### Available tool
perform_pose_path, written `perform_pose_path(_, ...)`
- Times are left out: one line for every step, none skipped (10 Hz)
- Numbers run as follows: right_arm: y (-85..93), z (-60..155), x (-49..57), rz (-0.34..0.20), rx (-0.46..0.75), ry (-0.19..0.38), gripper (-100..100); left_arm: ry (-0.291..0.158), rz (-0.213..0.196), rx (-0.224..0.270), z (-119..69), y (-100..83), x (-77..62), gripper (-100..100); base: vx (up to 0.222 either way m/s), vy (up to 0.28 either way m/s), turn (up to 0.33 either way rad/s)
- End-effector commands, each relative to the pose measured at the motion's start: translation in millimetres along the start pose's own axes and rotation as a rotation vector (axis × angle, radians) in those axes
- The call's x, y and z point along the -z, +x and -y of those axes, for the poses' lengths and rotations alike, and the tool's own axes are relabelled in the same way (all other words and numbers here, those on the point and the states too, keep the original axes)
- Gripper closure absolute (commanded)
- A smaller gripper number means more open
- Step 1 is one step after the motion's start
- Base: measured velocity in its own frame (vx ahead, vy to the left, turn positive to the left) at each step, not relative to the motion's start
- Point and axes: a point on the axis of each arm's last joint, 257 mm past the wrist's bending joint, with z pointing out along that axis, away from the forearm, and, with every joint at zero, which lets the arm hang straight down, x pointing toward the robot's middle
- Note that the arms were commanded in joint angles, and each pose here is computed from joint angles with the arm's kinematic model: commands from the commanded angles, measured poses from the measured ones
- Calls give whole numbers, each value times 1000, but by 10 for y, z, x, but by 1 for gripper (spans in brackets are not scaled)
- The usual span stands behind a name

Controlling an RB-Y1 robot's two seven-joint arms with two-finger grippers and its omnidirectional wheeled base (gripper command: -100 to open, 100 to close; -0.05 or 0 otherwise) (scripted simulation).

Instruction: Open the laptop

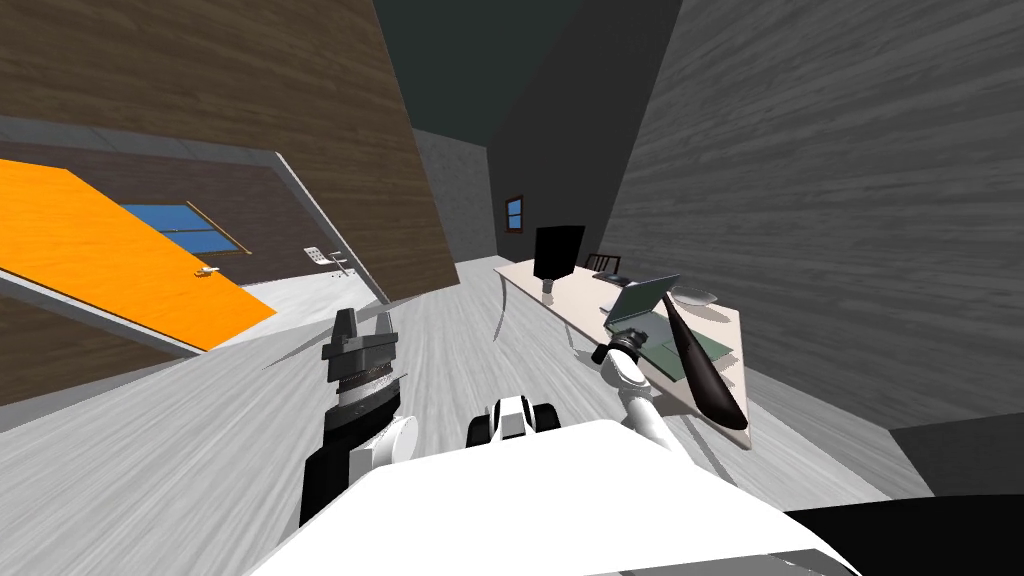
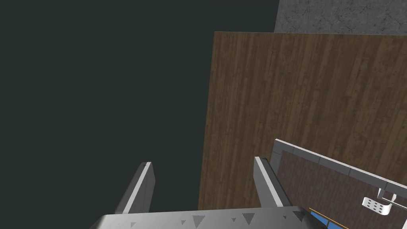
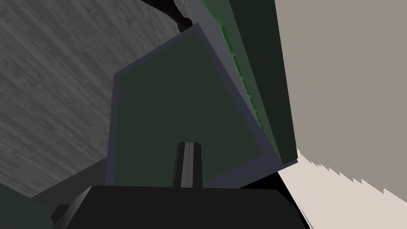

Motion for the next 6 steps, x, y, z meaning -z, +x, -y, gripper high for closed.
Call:
perform_pose_path(-20,58,9,8,104,25,100,0,0,0,0,0,0,0,0,0,0)
perform_pose_path(-197,176,-32,23,178,78,100,0,0,0,0,0,0,0,-4,38,-185)
perform_pose_path(-187,259,-25,14,227,111,100,0,0,0,0,-1,0,0,-12,53,-118)
perform_pose_path(-210,307,-19,17,277,131,100,0,0,0,0,0,0,0,-12,29,5)
perform_pose_path(-241,337,-13,24,326,145,100,0,0,0,0,0,0,0,-7,9,16)
perform_pose_path(-416,449,-37,32,383,198,100,0,0,0,0,0,0,0,-17,43,-188)
